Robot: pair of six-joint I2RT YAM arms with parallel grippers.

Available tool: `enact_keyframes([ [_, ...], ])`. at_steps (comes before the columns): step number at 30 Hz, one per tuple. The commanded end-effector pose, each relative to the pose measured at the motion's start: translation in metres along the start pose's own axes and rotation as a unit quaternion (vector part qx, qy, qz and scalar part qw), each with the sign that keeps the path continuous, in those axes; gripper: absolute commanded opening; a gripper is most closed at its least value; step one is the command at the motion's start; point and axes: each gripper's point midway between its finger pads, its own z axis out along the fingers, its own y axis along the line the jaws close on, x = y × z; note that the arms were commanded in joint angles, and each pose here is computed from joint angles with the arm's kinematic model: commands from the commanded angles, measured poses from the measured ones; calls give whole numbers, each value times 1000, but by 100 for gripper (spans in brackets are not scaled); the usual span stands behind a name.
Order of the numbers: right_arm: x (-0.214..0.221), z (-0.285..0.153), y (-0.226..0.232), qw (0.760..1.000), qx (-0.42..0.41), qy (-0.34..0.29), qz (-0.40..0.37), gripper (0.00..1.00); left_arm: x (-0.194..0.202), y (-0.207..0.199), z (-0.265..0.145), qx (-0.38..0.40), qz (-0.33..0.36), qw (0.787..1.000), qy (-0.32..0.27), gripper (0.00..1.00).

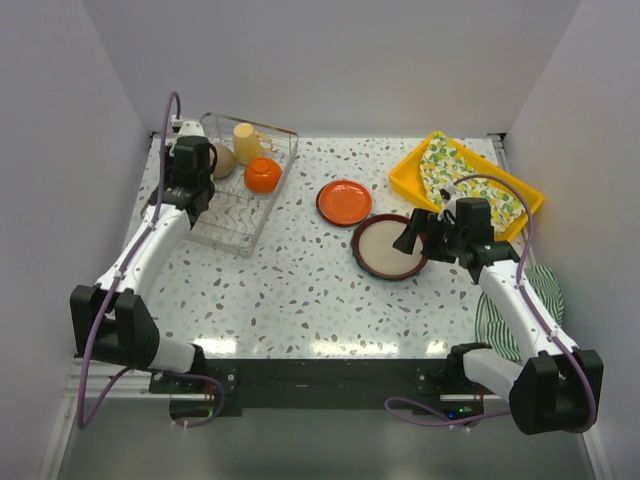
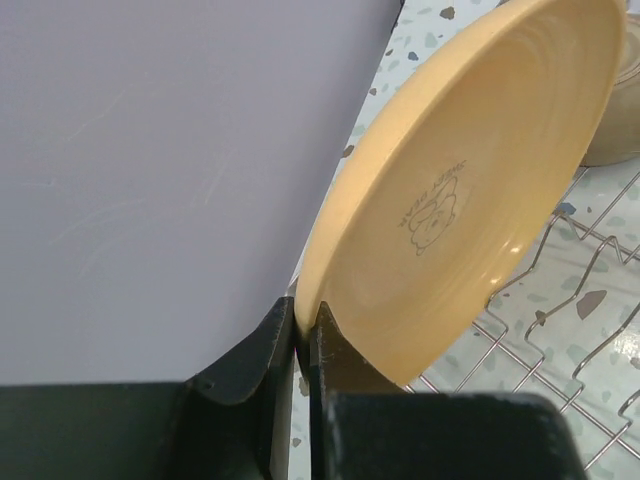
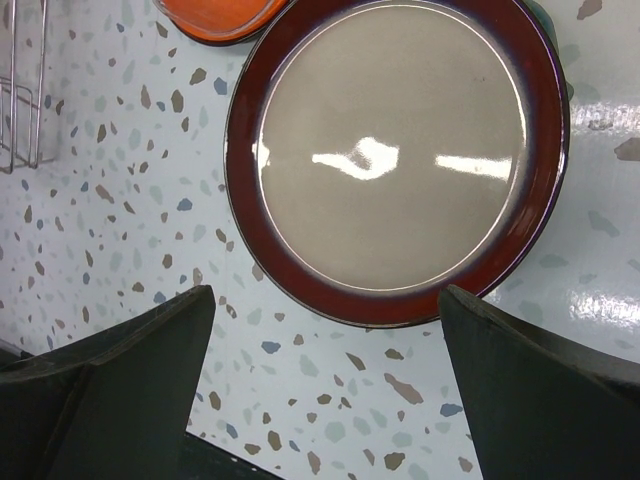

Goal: Unload the mixed dishes from the dish rack
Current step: Pick up the plate from the dish rack.

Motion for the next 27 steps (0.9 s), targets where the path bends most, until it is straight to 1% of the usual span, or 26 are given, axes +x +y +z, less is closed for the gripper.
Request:
enact_keyframes([
  [1,-9,-5,13,1000,-25,-18,-3,98,-44,13,-29,44,-72,995,-59,0],
  [9,-10,-6,14,999,-29,-21,-1,98,-59,14,-62,126,-100,984,-76,0],
  [10,-10,-6,16,999,-31,-20,-3,98,-63,17,-68,131,-123,980,-81,0],
  [13,-13,-8,20,999,-42,-26,-8,98,-73,18,-84,166,-142,971,-92,0],
  [15,-15,-10,26,998,-58,-29,-11,98,-79,10,-97,210,-149,961,-98,0],
  [16,-16,-11,29,998,-63,-30,-12,98,-81,8,-104,227,-161,955,-100,0],
  [17,-17,-11,32,997,-71,-31,-13,98,-82,-3,-112,265,-163,945,-103,0],
  [18,-18,-13,34,997,-75,-34,-14,98,-82,-8,-118,286,-168,938,-101,0],
  [19,-19,-13,36,996,-78,-35,-14,98,-83,-12,-127,308,-182,928,-101,0],
  [20,-20,-15,39,996,-85,-37,-15,98,-80,-25,-135,346,-183,915,-96,0],
  [21,-20,-15,41,995,-88,-37,-16,98,-80,-28,-142,363,-191,907,-96,0],
  [23,-21,-17,46,995,-94,-40,-17,98,-72,-45,-155,413,-201,885,-78,0],
  [25,-23,-21,50,994,-97,-44,-21,98,-68,-53,-164,441,-211,870,-66,0],
  [26,-24,-22,55,993,-103,-46,-28,98,-62,-63,-171,469,-207,857,-55,0],
  [27,-26,-24,57,993,-104,-52,-31,98,-58,-69,-175,483,-205,850,-45,0],
])
